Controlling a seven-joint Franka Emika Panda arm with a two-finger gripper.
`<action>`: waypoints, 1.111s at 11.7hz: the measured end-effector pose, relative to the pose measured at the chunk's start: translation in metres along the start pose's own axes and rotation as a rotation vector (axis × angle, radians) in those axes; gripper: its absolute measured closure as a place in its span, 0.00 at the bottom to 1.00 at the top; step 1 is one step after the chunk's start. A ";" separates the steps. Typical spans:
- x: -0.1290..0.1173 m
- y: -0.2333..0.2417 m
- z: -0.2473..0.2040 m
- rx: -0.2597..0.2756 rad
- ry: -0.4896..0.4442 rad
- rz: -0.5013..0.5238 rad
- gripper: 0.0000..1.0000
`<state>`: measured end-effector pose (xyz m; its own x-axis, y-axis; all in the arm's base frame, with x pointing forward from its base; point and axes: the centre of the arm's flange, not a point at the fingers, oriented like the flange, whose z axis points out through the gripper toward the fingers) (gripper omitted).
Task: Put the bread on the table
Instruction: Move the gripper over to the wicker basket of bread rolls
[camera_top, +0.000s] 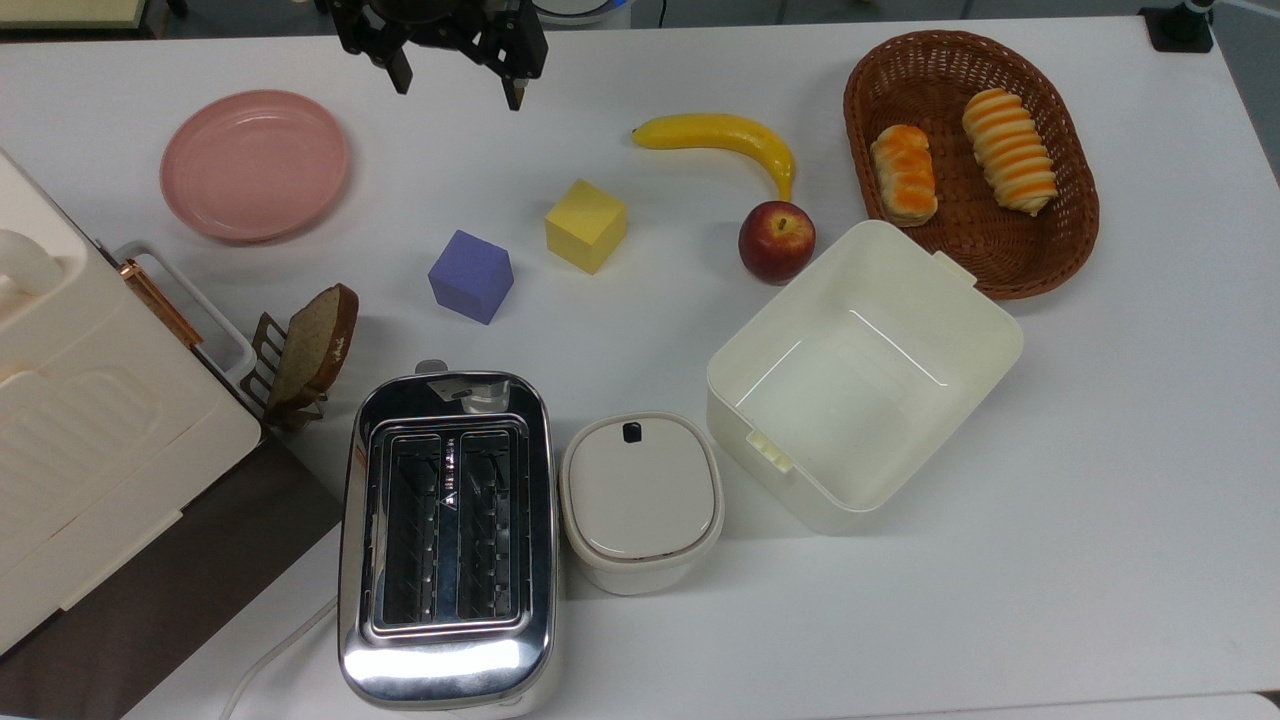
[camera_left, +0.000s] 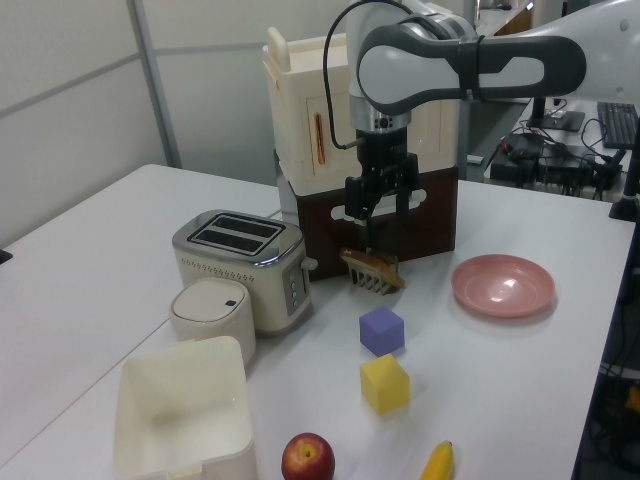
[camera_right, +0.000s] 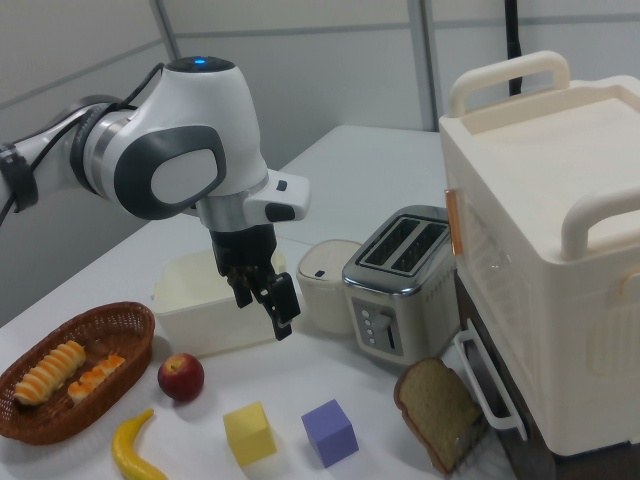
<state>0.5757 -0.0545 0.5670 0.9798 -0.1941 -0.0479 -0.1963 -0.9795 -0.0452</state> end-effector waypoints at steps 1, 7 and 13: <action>0.000 -0.002 0.002 0.000 -0.005 -0.006 0.00; -0.008 -0.104 0.042 -0.008 -0.074 -0.180 0.00; -0.097 -0.294 0.087 -0.049 -0.148 -0.331 0.00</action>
<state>0.5347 0.2573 0.4987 0.9731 0.1403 -0.1828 0.1362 -0.9901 -0.0349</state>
